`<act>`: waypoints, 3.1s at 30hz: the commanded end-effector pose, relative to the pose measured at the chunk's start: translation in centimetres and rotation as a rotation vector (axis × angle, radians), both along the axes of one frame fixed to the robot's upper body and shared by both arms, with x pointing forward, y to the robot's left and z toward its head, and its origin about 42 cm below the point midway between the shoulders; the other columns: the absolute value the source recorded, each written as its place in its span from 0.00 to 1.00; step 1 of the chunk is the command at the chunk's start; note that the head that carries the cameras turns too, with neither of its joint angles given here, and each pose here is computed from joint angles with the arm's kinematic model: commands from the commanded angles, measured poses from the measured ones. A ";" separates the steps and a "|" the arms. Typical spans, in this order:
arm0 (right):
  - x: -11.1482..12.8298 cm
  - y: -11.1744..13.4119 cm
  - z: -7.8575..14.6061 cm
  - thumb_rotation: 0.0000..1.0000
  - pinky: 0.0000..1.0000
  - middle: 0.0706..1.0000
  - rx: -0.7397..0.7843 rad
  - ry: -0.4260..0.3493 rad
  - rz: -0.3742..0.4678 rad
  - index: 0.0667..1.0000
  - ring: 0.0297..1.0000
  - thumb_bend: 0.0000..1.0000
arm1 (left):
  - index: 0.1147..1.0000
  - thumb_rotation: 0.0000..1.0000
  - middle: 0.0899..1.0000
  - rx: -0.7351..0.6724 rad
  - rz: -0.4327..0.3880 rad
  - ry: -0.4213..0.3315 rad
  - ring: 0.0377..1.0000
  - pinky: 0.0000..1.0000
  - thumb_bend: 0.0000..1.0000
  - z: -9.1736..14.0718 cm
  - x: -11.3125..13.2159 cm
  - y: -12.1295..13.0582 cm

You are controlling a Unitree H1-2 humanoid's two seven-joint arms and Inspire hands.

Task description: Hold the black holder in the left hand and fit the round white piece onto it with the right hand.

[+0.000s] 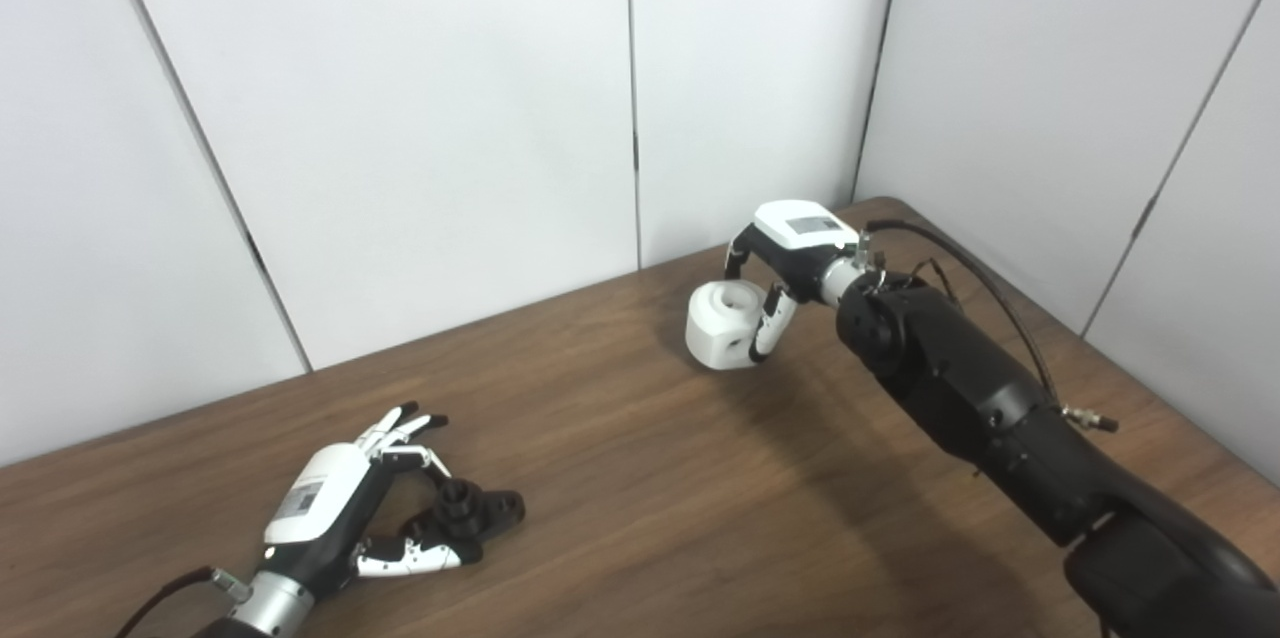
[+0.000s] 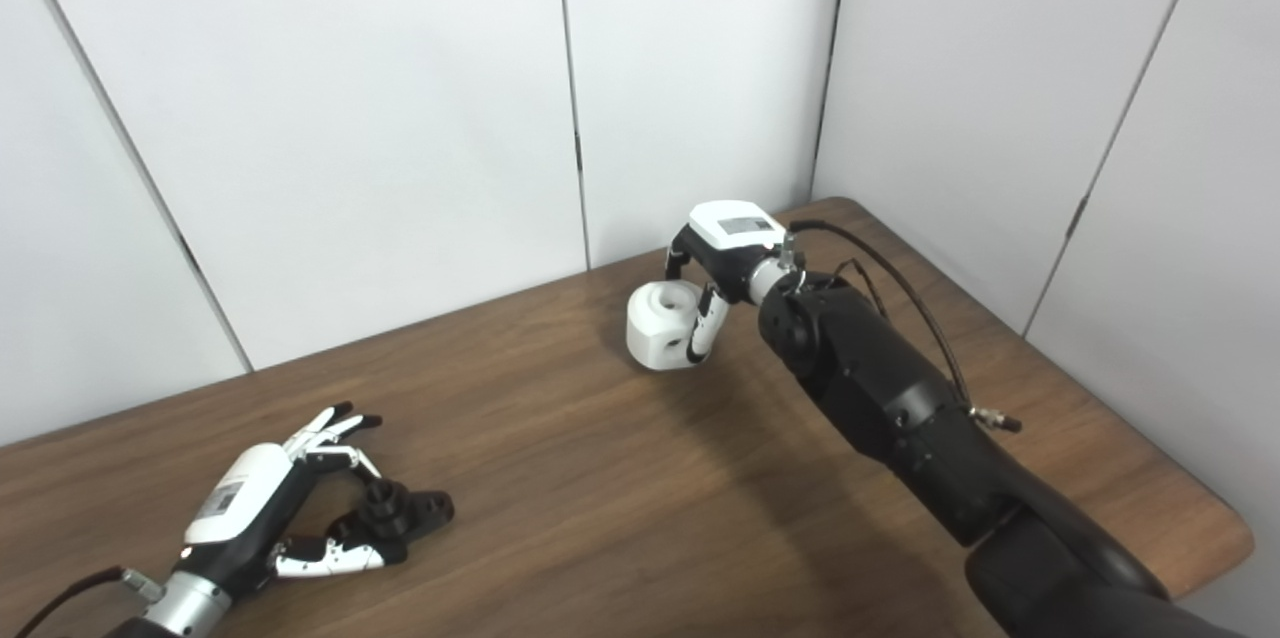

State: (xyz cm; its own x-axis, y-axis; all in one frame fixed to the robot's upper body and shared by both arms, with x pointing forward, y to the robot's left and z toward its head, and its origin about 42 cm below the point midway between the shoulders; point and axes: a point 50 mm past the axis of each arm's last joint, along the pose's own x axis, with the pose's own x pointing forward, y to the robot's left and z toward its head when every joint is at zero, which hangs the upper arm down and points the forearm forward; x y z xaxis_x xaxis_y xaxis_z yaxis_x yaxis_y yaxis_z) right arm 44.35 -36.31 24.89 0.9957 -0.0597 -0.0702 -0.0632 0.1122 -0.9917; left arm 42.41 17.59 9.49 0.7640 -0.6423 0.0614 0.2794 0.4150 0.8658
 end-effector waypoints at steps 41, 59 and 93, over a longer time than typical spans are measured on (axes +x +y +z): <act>-3.2 14.5 8.9 0.14 0.75 0.73 -0.038 -0.063 0.527 0.44 0.80 0.53 | 0.41 0.08 0.90 0.124 0.017 0.164 1.00 0.97 0.52 -5.7 -4.4 0.7; -3.5 18.3 8.3 0.14 0.79 0.74 0.041 -0.058 0.651 0.44 0.81 0.52 | 0.41 0.08 0.89 0.101 0.026 0.172 1.00 0.99 0.52 -5.0 -4.3 -2.2; -2.8 20.2 8.5 0.13 0.77 0.73 0.103 -0.075 0.692 0.44 0.81 0.52 | 0.41 0.08 0.90 0.100 0.025 0.189 1.00 1.00 0.52 -4.7 -4.2 -3.9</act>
State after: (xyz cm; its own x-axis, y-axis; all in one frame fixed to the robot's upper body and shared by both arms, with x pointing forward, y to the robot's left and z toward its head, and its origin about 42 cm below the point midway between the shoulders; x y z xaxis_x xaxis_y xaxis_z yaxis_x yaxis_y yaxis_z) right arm 41.23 -16.78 30.35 0.8174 0.5713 -0.0748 -0.1905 0.1455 -0.9708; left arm 41.68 14.42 10.07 0.7881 -0.6134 0.0513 0.2793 0.4306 0.8582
